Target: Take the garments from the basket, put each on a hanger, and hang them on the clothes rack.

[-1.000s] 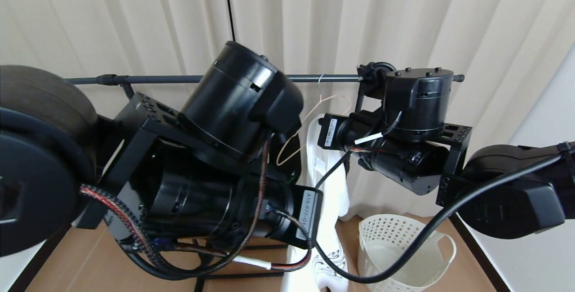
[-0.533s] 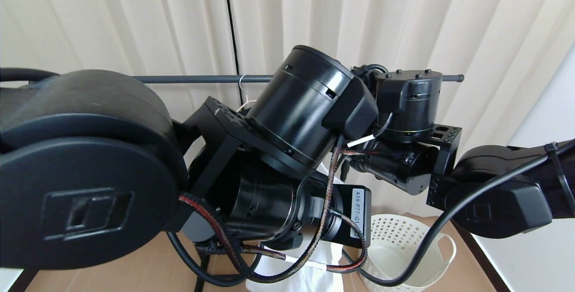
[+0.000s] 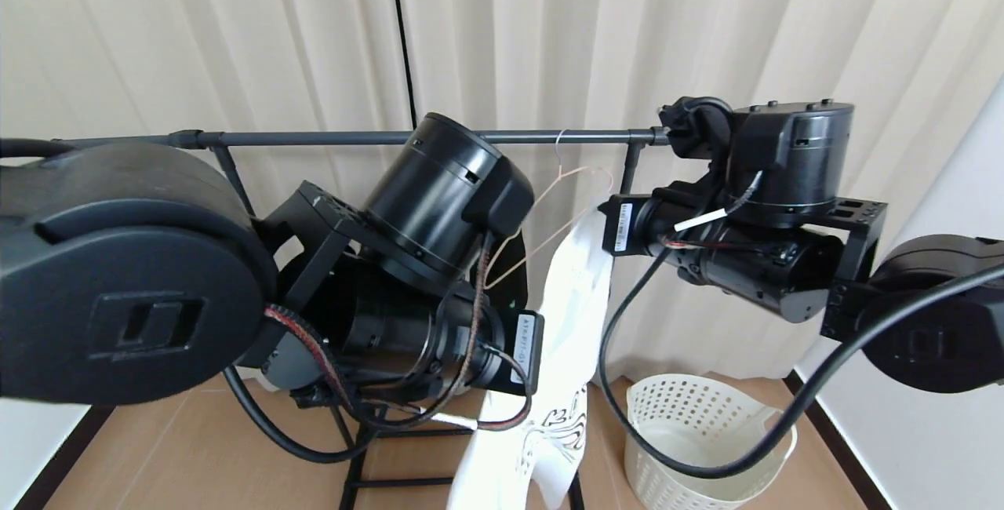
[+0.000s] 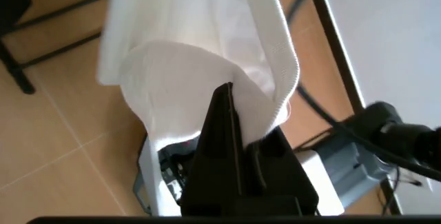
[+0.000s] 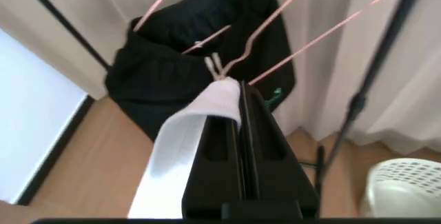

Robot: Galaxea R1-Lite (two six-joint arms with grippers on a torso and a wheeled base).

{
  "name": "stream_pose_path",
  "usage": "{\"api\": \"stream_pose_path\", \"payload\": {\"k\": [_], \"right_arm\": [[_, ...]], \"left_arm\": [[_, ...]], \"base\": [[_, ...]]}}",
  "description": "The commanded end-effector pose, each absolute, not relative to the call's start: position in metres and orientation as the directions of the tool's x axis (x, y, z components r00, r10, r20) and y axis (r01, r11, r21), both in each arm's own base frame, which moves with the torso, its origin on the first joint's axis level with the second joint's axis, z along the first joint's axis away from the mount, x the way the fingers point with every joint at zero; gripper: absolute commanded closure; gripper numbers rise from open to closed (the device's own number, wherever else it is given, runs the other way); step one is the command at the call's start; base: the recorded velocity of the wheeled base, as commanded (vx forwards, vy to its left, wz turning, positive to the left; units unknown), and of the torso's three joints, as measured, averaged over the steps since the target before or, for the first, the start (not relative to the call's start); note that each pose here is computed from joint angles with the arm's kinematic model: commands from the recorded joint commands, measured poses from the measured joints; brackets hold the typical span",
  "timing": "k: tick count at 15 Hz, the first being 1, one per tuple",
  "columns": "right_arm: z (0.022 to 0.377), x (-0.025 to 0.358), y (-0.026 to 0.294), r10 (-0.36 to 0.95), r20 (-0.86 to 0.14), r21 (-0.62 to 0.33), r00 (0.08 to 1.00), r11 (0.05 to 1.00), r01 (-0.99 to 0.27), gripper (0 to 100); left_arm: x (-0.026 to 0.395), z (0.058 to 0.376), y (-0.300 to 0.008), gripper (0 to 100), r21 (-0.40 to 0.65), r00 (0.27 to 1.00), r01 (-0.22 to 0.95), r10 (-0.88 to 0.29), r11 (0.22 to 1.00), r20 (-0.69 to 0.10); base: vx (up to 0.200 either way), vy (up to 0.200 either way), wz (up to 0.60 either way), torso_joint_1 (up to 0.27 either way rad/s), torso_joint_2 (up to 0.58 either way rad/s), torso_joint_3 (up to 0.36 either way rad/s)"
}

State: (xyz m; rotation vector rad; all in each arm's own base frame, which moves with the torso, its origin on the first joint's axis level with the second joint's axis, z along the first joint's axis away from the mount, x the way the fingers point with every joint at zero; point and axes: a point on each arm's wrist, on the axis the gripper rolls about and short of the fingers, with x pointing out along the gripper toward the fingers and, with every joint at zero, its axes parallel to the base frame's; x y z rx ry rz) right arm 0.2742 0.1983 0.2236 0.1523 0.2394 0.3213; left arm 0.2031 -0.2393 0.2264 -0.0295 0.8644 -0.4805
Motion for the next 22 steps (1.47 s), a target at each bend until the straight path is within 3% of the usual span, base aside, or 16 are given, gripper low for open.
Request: {"api": "stream_pose_path", "payload": {"k": [1,5,9,10,16,19,22], "right_arm": [[0.248,0.251,0.175,0.298,-0.174,0.137,0.938,0.951,-0.277,100],[0.251,0.227,0.156,0.231,-0.217,-0.009,0.949,0.971,-0.238,100],[0.251,0.218,0.149,0.222,-0.215,-0.070,0.951,0.968,-0.242,100],[0.251,0.218,0.149,0.221,-0.215,-0.070,0.951,0.968,-0.240,100],[0.252,0.229,0.135,0.157,-0.208,-0.094,0.966,0.979,-0.179,100],[0.250,0.237,0.129,0.123,-0.213,-0.111,0.969,0.983,-0.150,100],[0.250,0.235,0.127,0.122,-0.213,-0.117,0.969,0.982,-0.149,100]], "left_arm": [[0.217,0.225,-0.230,100,-0.206,0.576,0.351,-0.384,0.913,-0.722],[0.252,0.209,-0.237,100,-0.163,0.655,0.330,-0.350,0.930,-0.670],[0.262,0.202,-0.248,100,-0.156,0.655,0.341,-0.353,0.927,-0.668],[0.263,0.200,-0.248,0,-0.144,0.654,0.351,-0.352,0.925,-0.670],[0.255,0.194,-0.242,0,-0.128,0.640,0.368,-0.351,0.921,-0.683],[0.247,0.192,-0.234,0,-0.148,0.635,0.444,-0.427,0.884,-0.644],[0.255,0.182,-0.220,0,-0.095,0.670,0.470,-0.424,0.878,-0.609]], "base": [[0.000,0.000,0.00,0.000,0.00,0.000],[0.000,0.000,0.00,0.000,0.00,0.000],[0.000,0.000,0.00,0.000,0.00,0.000],[0.000,0.000,0.00,0.000,0.00,0.000],[0.000,0.000,0.00,0.000,0.00,0.000],[0.000,0.000,0.00,0.000,0.00,0.000],[0.000,0.000,0.00,0.000,0.00,0.000]]}}
